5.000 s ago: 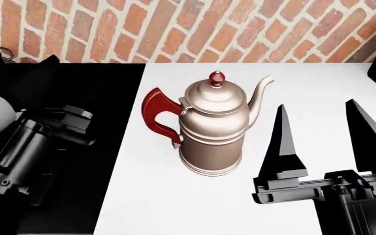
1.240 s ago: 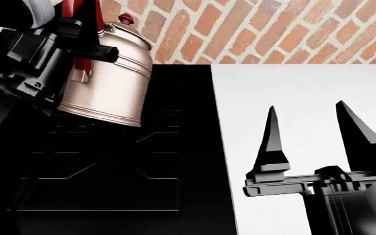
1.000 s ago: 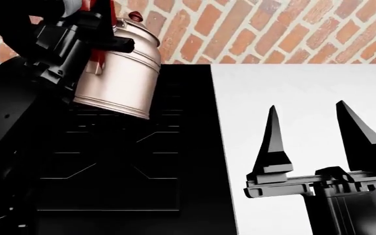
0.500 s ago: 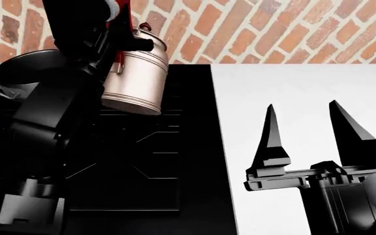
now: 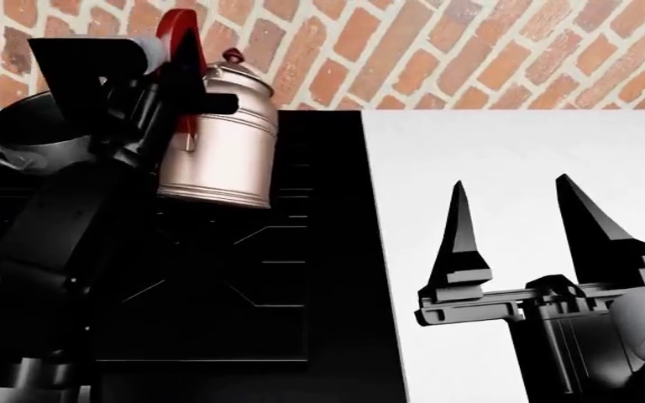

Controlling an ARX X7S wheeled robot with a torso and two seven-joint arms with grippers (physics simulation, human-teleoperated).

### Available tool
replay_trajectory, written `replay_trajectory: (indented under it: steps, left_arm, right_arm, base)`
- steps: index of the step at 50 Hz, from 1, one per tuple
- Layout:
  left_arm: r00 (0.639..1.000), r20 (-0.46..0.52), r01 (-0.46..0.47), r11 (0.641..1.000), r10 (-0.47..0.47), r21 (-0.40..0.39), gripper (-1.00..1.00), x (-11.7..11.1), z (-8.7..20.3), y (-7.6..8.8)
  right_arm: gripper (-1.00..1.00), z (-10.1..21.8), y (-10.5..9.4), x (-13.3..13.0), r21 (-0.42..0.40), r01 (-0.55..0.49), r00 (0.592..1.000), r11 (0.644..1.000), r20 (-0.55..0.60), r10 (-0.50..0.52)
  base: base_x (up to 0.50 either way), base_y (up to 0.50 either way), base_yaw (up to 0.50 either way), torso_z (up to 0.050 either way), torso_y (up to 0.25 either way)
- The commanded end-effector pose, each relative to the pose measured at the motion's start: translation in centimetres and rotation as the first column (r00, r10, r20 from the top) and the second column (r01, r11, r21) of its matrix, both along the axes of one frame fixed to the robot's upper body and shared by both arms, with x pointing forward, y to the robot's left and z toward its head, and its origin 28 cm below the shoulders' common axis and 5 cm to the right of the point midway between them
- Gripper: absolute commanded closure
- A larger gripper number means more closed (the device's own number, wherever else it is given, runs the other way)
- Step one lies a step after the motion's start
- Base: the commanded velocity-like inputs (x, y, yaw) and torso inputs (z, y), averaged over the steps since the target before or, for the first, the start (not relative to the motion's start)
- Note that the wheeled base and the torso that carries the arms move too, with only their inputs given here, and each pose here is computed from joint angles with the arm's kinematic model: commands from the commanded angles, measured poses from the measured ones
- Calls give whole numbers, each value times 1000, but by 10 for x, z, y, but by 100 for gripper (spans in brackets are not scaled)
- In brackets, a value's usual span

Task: Pick the kettle from the counter and place it on a stove burner. Then turn the burner on.

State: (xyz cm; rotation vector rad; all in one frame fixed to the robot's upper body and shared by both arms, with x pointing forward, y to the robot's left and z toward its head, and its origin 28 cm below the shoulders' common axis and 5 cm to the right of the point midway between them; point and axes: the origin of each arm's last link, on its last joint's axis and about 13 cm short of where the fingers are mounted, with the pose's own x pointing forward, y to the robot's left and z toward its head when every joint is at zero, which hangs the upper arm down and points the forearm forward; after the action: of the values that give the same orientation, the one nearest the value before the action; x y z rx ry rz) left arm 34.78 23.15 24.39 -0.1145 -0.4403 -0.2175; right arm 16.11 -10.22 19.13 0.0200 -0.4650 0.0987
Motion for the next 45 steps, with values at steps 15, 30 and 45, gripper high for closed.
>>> replay_trajectory:
  steps: [15,30,45]
  left_arm:
    - [990,-79,114,991,-119,-67,100,-91,-57,0]
    - [995,-71,68,992,-76,-108,100,-120,-71,11]
    - [999,-36,9,982,-16,-189,100,-145,-69,25]
  right_arm:
    - [-100,0,1,0,2,1,1000,1000,-1,-1]
    - [-100,0,2,-1,-1,-2,1000,1000,2,2]
    - [-100,0,3,-2,-4,-9,1000,1000,2,9]
  base:
    - [0,0,0,0,0]
    - [0,0,-1,0,0]
    - [0,0,0,0,0]
